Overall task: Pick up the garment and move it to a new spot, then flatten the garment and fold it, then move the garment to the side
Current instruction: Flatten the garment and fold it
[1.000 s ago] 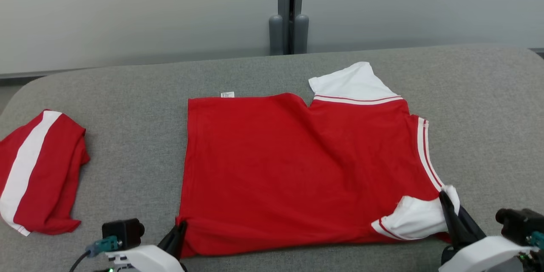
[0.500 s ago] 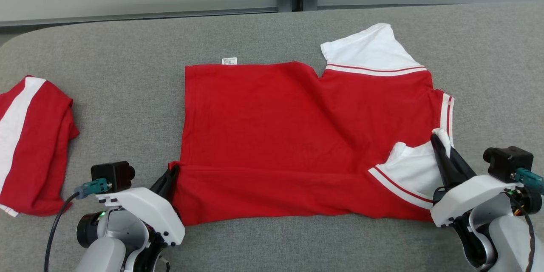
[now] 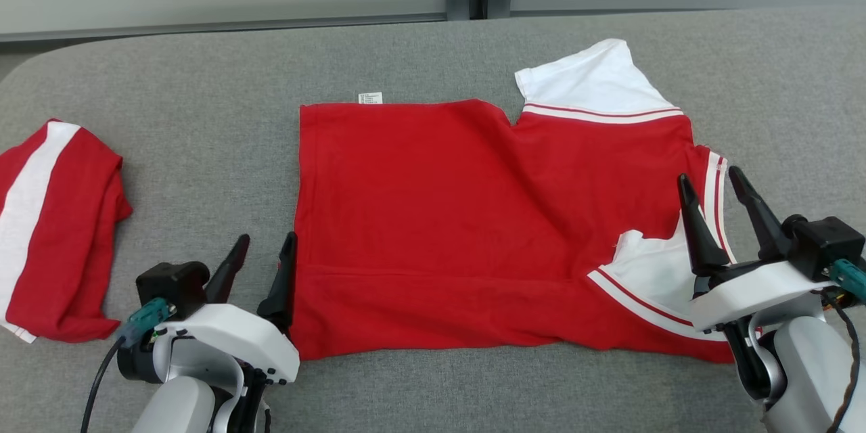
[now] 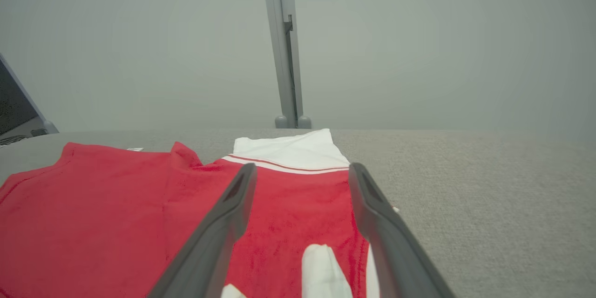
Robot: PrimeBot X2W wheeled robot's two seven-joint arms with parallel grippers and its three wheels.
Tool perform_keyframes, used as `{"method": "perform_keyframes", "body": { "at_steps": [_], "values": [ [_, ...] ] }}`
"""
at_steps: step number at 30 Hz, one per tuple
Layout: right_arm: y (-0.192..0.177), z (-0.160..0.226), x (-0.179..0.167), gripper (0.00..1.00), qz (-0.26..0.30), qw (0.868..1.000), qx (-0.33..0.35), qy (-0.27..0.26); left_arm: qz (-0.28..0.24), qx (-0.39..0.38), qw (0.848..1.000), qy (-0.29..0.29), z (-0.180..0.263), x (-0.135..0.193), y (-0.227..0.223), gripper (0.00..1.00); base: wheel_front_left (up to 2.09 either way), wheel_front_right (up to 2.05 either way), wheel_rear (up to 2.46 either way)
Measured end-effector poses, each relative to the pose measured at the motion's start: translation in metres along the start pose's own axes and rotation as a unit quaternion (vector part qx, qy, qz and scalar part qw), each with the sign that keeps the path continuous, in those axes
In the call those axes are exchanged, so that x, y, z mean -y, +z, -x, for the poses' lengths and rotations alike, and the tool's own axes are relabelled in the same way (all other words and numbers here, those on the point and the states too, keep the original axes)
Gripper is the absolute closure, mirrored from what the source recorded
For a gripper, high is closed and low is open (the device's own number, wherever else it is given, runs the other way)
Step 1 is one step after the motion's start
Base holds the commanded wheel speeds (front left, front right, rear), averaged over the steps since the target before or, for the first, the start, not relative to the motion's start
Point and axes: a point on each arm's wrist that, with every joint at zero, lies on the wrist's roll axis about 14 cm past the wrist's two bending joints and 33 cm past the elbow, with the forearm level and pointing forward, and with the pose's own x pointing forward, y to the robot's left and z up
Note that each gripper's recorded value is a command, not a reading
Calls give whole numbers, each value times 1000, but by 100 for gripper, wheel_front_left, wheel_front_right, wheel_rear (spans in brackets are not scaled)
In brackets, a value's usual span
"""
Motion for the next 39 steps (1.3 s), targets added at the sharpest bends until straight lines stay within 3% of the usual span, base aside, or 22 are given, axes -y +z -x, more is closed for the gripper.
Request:
{"method": "perform_keyframes", "body": {
  "at_steps": [6, 12, 25, 39],
  "values": [
    [35, 17, -8, 0, 28, 998, 60, 4, -42, 127, 991, 10, 18, 4, 46, 0, 0, 0, 0],
    [27, 56, -13, 0, 32, 998, 53, -8, -65, 171, 983, 11, 44, 9, 57, 0, 0, 0, 0],
    [8, 114, -30, 0, -5, 999, 22, -34, -84, 133, 987, 27, 89, 8, 11, 0, 0, 0, 0],
    [10, 122, -35, 0, -8, 999, 19, -34, -85, 130, 987, 30, 98, 9, 6, 0, 0, 0, 0]
  ]
}}
